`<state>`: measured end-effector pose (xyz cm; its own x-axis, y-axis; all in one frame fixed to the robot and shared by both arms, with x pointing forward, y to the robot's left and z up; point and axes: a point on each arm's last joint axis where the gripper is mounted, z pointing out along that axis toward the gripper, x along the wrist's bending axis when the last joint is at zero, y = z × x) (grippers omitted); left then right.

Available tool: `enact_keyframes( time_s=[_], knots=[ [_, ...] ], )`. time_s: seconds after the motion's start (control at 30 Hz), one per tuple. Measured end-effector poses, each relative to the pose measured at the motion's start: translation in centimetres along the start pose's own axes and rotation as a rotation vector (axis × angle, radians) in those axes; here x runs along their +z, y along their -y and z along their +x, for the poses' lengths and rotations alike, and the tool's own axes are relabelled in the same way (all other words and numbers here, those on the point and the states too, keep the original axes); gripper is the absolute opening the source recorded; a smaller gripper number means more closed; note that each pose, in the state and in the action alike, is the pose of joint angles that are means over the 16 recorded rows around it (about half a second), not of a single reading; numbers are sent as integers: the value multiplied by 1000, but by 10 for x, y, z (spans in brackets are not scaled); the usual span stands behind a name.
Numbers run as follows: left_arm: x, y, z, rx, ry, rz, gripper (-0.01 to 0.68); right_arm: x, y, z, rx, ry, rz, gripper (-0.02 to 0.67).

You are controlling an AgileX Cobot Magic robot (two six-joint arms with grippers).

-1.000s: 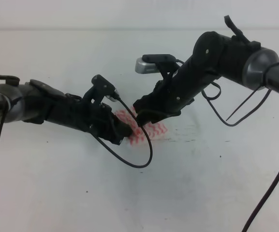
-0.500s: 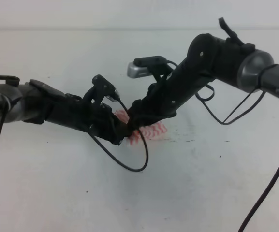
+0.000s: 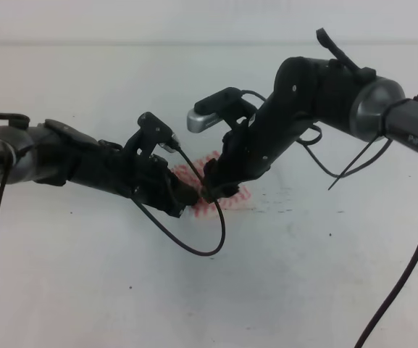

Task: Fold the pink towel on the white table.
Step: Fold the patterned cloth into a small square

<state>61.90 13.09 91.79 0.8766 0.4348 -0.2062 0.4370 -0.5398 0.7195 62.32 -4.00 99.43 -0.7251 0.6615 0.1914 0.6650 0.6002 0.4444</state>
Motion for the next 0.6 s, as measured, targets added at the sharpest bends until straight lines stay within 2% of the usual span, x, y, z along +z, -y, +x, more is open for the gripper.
enact_keyframes(
  time_s=[0.6],
  knots=[
    [-1,-1,-1,-3,7,-6,0,5,-4,6,-53,1,-39,418]
  ],
)
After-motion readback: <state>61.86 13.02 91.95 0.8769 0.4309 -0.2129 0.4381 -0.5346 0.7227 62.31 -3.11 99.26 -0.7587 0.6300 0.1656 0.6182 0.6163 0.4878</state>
